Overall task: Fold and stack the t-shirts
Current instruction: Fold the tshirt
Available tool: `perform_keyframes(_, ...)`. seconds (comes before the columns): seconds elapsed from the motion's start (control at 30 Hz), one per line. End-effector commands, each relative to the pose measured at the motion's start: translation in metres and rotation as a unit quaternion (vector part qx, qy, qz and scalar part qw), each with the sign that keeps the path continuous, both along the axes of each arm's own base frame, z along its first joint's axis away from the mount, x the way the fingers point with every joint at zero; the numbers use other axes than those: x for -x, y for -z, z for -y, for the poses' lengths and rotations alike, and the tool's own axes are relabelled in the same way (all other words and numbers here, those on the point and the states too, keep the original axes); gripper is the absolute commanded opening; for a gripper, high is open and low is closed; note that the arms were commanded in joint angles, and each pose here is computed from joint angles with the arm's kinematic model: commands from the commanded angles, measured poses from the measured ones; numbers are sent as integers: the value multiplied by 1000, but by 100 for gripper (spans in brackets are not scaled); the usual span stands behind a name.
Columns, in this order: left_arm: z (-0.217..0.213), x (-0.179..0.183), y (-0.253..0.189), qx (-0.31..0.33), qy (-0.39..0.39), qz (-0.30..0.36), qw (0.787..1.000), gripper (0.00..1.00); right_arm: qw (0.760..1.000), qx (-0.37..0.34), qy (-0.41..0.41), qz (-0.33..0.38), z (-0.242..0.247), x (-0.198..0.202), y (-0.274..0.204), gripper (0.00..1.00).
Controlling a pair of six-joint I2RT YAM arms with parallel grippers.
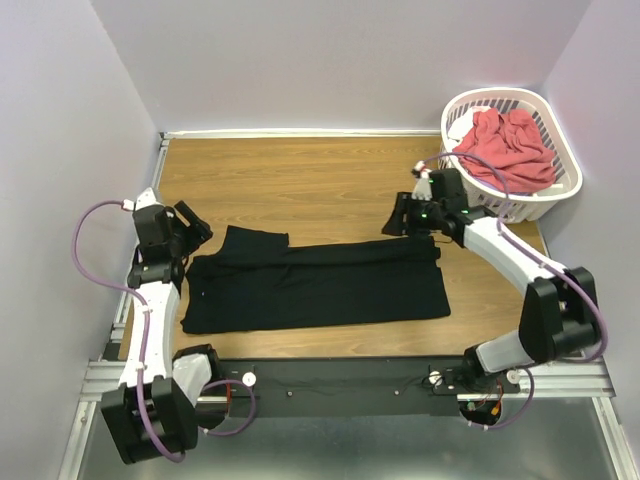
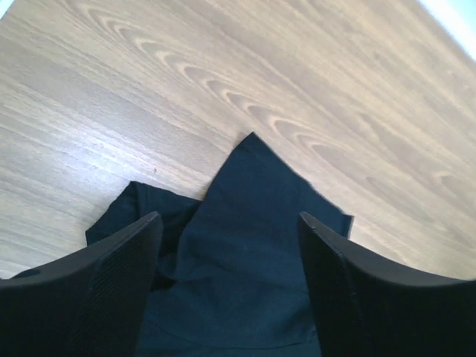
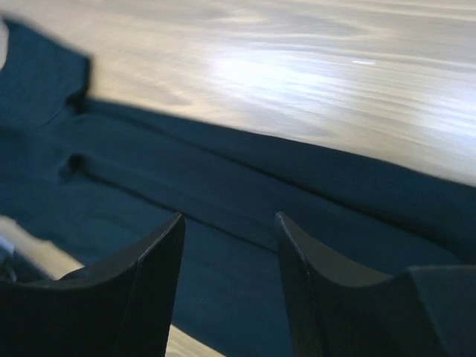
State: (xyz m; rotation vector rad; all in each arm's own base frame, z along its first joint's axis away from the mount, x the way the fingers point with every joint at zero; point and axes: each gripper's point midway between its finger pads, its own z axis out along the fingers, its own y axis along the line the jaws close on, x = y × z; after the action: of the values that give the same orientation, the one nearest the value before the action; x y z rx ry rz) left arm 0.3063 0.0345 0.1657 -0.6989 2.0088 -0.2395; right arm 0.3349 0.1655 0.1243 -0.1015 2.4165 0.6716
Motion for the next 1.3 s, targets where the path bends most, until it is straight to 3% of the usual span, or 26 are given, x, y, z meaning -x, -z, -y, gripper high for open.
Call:
perform_keyframes(0.0, 4, -10, 23, -22, 33, -32, 999, 81, 997, -25, -78, -10, -55, 0, 6, 59)
perform_keyframes(0.07, 7, -20, 41, -25, 46, -55, 997, 82, 994, -38, -99, -1, -85, -7, -1, 59)
perform_keyframes(0.37, 17, -68, 96, -69, 88, -166, 980, 73, 990, -55, -109, -69, -172, -39, 54, 59)
perform_keyframes(0.7, 26, -97, 121, -83, 115, -209, 968, 69, 979, -86, -149, -113, -246, -44, 97, 58)
perform_keyframes(1.03, 35, -100, 137, -73, 133, -226, 962, 64, 971, -97, -168, -139, -281, -38, 126, 57)
perform_keyframes(1.27, 46, -98, 147, -54, 159, -230, 959, 57, 969, -92, -169, -157, -283, -27, 140, 45)
